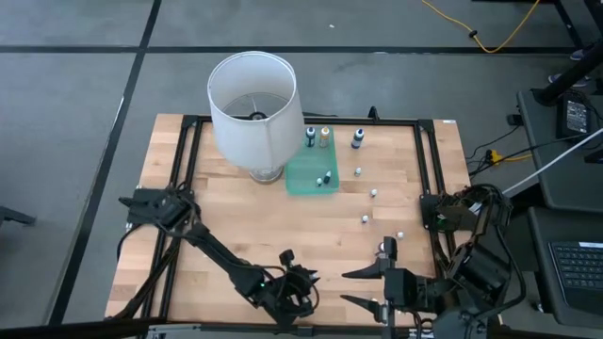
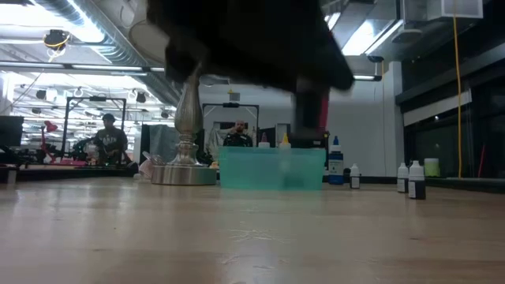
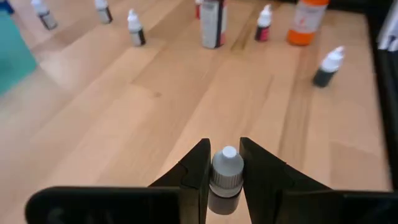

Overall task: Pick & Place food coloring
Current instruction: Put the top left small red food coloring bottle into the green bin

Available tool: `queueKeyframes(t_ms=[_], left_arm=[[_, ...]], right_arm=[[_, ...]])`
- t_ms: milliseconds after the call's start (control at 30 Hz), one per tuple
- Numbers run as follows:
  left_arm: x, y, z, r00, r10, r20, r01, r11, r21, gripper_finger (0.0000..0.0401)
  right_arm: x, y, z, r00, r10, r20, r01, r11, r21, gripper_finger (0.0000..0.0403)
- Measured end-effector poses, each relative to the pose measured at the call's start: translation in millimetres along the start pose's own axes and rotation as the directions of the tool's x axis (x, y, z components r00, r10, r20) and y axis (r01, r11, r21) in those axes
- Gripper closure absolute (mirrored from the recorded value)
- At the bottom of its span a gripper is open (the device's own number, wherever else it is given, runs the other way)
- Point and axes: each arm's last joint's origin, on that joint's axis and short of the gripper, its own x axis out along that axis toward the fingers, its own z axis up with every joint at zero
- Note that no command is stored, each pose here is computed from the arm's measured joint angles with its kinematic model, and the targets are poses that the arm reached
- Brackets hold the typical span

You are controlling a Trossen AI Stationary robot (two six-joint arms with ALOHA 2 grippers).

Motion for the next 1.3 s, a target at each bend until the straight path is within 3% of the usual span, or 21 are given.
queueKeyframes(t_ms=[433,700,1133,1300], left_arm=[[30.1,-1.9,-40.1,0.998,0.055,0.006,-0.055,0.998,-0.029,0.0335],[39.8,3.5,-37.0,0.997,0.075,0.013,-0.075,0.997,-0.034,0.0332],[38.8,2.5,-36.9,0.999,0.044,-0.015,-0.044,0.999,-0.024,0.0266],[25.7,0.8,-22.1,1.000,0.030,0.001,-0.029,0.999,-0.039,0.0244]], right_arm=[[5.1,4.6,-7.0,0.999,0.019,-0.036,-0.019,1.000,-0.003,0.0231],[5.5,4.5,-8.5,0.999,0.018,-0.047,-0.018,1.000,-0.011,0.0231],[5.4,2.8,-10.8,0.998,0.005,-0.064,-0.007,0.999,-0.037,0.0231],[5.3,1.8,-12.1,0.997,-0.003,-0.073,-0.001,0.999,-0.054,0.0231]])
